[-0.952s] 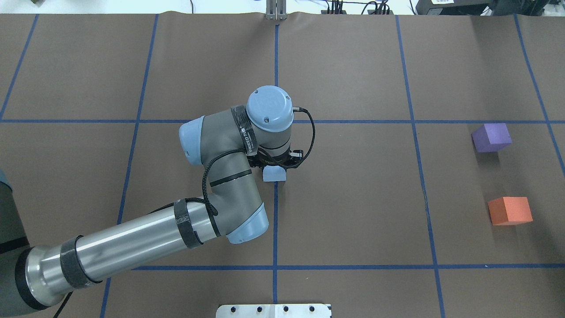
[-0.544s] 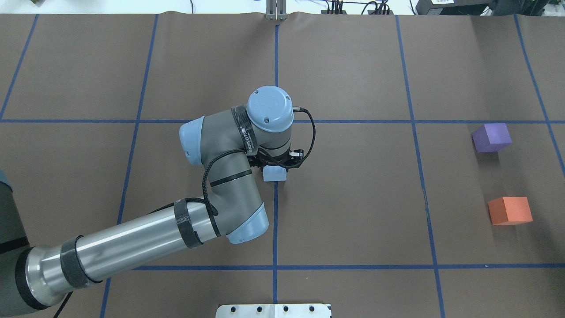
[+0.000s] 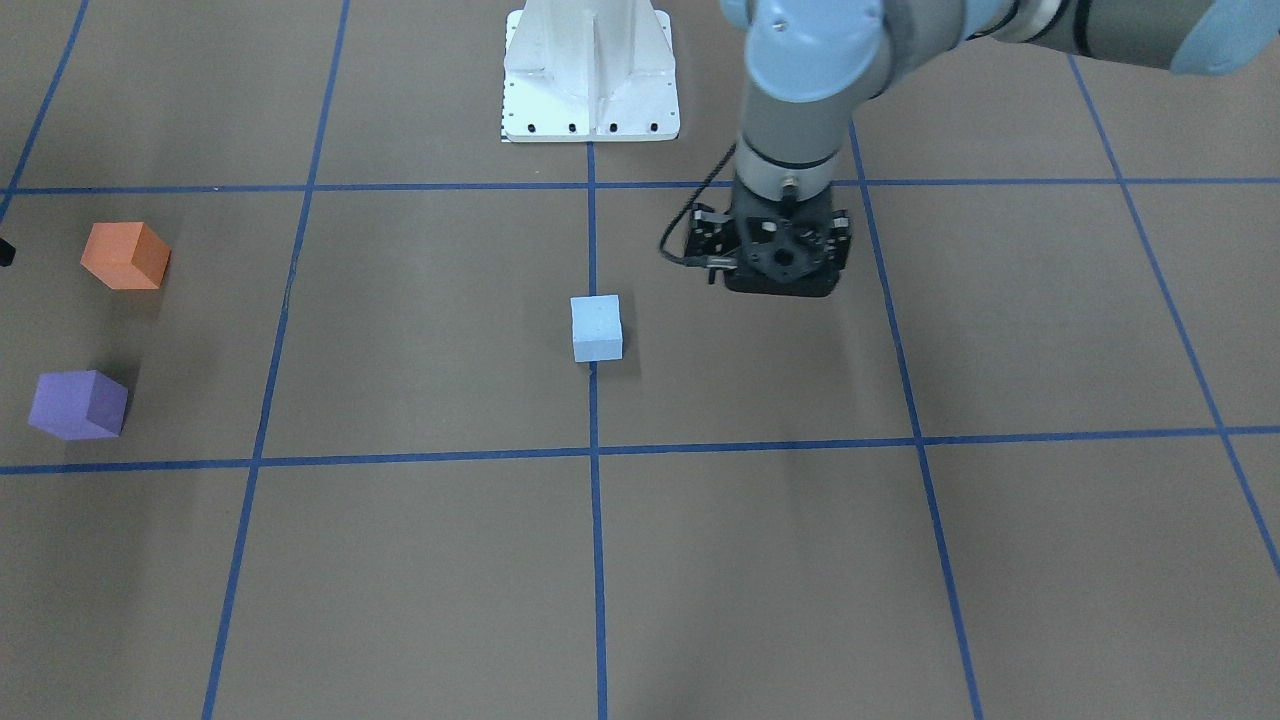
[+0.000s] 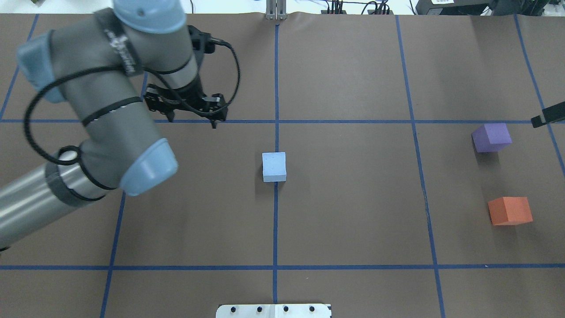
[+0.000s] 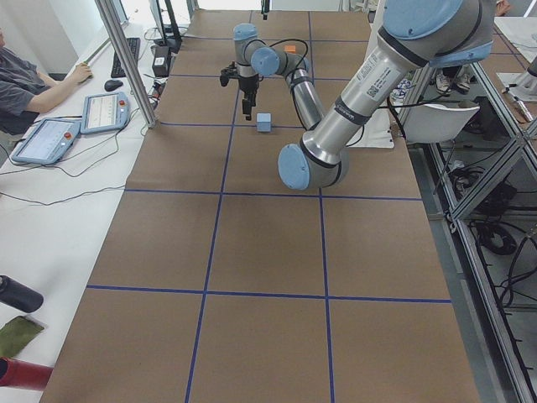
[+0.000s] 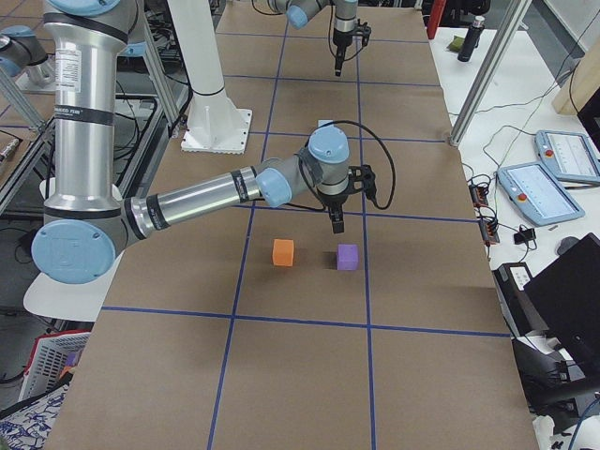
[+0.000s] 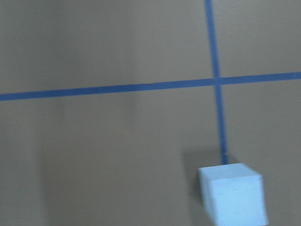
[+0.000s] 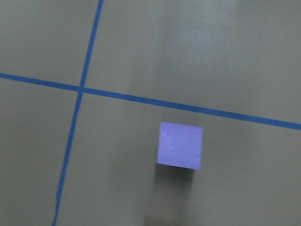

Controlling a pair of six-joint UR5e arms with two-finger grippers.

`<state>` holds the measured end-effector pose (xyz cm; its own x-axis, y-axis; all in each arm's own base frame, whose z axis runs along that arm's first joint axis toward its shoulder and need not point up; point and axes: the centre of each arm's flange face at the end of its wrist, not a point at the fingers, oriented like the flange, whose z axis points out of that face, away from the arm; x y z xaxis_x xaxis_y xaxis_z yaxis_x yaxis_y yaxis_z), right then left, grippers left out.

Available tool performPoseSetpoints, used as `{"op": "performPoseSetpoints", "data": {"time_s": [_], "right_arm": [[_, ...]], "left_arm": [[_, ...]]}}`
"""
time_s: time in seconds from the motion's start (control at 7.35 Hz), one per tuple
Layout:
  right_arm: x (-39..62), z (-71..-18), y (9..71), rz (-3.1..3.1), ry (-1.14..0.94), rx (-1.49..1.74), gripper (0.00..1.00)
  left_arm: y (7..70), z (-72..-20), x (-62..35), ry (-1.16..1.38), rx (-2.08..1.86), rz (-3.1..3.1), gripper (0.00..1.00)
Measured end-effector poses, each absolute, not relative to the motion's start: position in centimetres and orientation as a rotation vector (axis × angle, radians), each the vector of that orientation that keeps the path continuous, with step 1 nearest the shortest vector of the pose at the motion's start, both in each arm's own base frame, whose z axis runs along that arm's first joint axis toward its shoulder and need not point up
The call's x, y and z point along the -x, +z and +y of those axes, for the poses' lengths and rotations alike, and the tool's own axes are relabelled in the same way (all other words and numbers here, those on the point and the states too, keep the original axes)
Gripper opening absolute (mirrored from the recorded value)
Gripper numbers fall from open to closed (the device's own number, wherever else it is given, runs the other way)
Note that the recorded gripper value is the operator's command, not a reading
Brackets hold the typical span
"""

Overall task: Place blue block between orange and purple blocks
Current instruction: 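Release the cube and withdraw the left arm while the right arm reaches in, then lower the right gripper onto the light blue cube and grasp it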

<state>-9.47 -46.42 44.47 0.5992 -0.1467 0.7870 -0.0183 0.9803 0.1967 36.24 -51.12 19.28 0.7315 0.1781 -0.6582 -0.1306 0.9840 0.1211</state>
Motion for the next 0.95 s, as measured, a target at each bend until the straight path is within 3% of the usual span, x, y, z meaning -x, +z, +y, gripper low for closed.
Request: {"op": "performPoseSetpoints", "data": {"time_s": [0.41, 0.95], "right_arm": [[24.5, -46.3, 34.2, -0.962, 0.013, -0.138, 1.0], [46.7, -42.4, 17.9, -0.828, 0.077, -0.11, 1.0]], "left_arm": [[34.8, -54.4, -16.4, 0.335, -0.087, 0.686, 1.0], [53.8, -52.7, 4.8, 0.437, -0.074, 0.729, 1.0]]}}
